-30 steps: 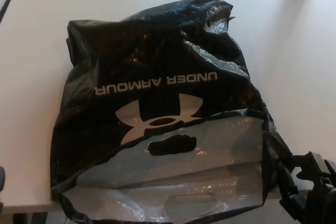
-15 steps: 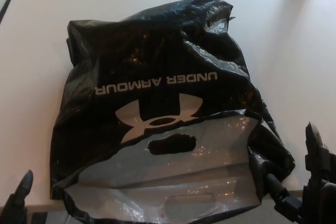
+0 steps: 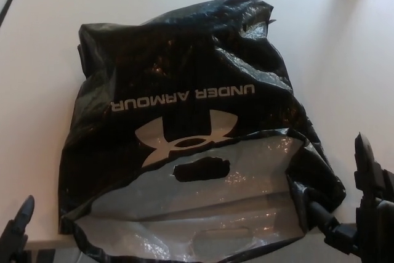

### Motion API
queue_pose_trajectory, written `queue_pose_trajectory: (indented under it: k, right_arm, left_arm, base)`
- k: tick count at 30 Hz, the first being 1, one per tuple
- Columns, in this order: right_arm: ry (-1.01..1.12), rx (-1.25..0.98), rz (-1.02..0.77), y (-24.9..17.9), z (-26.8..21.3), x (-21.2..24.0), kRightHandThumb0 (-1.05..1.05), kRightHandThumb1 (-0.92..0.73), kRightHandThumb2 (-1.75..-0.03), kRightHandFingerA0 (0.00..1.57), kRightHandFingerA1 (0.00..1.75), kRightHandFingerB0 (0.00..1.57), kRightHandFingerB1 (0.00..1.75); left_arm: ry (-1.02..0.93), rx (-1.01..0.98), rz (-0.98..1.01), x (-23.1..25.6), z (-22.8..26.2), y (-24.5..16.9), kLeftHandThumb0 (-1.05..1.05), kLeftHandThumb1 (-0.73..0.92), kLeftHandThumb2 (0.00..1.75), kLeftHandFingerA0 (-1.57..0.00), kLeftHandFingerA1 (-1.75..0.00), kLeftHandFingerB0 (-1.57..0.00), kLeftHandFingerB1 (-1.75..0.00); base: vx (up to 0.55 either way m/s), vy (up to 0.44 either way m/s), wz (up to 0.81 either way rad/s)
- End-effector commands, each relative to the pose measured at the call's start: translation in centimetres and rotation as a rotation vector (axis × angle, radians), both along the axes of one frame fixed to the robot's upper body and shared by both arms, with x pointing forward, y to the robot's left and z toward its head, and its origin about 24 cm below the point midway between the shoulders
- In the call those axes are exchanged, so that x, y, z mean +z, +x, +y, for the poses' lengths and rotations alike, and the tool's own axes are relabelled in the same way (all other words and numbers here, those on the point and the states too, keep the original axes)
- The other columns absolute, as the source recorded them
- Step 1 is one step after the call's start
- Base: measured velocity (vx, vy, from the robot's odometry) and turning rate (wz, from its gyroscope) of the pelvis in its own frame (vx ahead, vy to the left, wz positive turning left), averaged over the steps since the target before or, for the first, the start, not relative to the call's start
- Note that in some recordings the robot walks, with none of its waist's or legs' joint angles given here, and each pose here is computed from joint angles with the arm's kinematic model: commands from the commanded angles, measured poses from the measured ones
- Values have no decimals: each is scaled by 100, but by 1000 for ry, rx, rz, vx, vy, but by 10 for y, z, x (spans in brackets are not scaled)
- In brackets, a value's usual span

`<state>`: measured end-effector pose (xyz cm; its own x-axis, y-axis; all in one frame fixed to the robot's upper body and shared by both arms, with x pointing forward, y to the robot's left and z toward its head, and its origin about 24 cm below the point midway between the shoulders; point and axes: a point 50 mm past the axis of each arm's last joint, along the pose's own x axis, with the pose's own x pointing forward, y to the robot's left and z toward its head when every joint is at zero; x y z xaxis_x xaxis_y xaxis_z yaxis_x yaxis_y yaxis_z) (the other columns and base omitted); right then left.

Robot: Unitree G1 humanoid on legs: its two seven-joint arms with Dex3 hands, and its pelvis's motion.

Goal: A plastic bag is kept infront of the robot in the middle of the desk and the robot uses both its hands to grab it from the top and lifts it up and then releases it.

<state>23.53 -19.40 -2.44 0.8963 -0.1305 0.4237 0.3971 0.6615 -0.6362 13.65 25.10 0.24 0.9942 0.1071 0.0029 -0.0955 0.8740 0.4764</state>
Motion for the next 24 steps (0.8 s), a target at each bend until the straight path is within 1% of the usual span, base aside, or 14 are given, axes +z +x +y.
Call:
queue_pose_trajectory:
  k: [1,3,5,6,9,10,11,16,17,18,19,20,21,24]
  right_arm:
    - [-6,95,227,0,-30,4,-68,-55,-58,16,33,0,4]
    - [-19,112,236,2,-35,7,-70,-47,-67,14,38,0,3]
    - [-34,123,241,3,-36,9,-69,-57,-59,19,35,0,5]
    - [-49,132,247,3,-37,10,-75,-47,-82,13,44,0,5]
    - [-81,170,270,4,-40,13,-73,-46,-81,12,44,0,6]
    - [-79,174,268,4,-40,14,-69,-55,-58,18,35,0,4]
    - [-81,175,268,5,-40,14,-73,-45,-80,12,44,0,6]
    - [-95,185,297,7,-42,15,-74,-46,-81,12,44,0,5]
    - [-98,187,297,8,-42,15,-70,-57,-59,18,35,0,3]
    - [-100,190,295,8,-42,15,-70,-57,-59,18,35,0,3]
    - [-97,191,305,9,-42,15,-77,-47,-82,12,44,0,5]
    - [-90,195,314,9,-41,14,-71,-56,-58,19,34,0,5]
    - [-91,198,316,10,-40,14,-74,-46,-81,14,44,0,6]
    - [-90,199,319,10,-38,13,-74,-46,-81,14,44,0,7]
  left_arm:
    - [-71,77,141,-9,28,5,-39,45,48,-42,-175,0,0]
    - [-67,82,163,-9,30,6,-42,47,49,-43,-175,0,0]
    - [-67,81,167,-9,33,8,-41,47,49,-43,-175,0,0]
    - [-66,78,172,-9,33,8,-44,46,49,-43,-175,0,0]
    - [-40,56,191,-10,34,13,-41,47,50,-47,-175,0,0]
    - [-38,53,196,-10,34,14,-43,47,52,-45,-175,0,0]
    - [-38,44,203,-10,33,14,-44,47,52,-44,-175,0,0]
    - [-59,3,223,-11,27,17,-42,46,53,-52,-175,0,0]
    - [-53,-4,224,-11,26,17,-44,46,53,-52,-175,0,0]
    - [-45,-12,225,-11,24,17,-44,46,53,-52,-175,0,0]
    - [-40,-36,227,-11,19,18,-45,45,53,-57,-175,0,0]
    - [-33,-60,234,-11,16,18,-44,46,53,-58,-175,0,0]
    - [-42,-74,239,-11,14,17,-41,46,53,-54,-175,0,0]
    - [-63,-100,242,-11,9,14,-41,46,53,-52,-175,0,0]
  base:
    - [0,0,0]
    - [0,0,0]
    - [0,0,0]
    - [0,0,0]
    - [0,0,0]
    - [0,0,0]
    - [0,0,0]
    - [0,0,0]
    - [0,0,0]
    - [0,0,0]
    - [0,0,0]
    - [0,0,0]
    - [0,0,0]
    - [0,0,0]
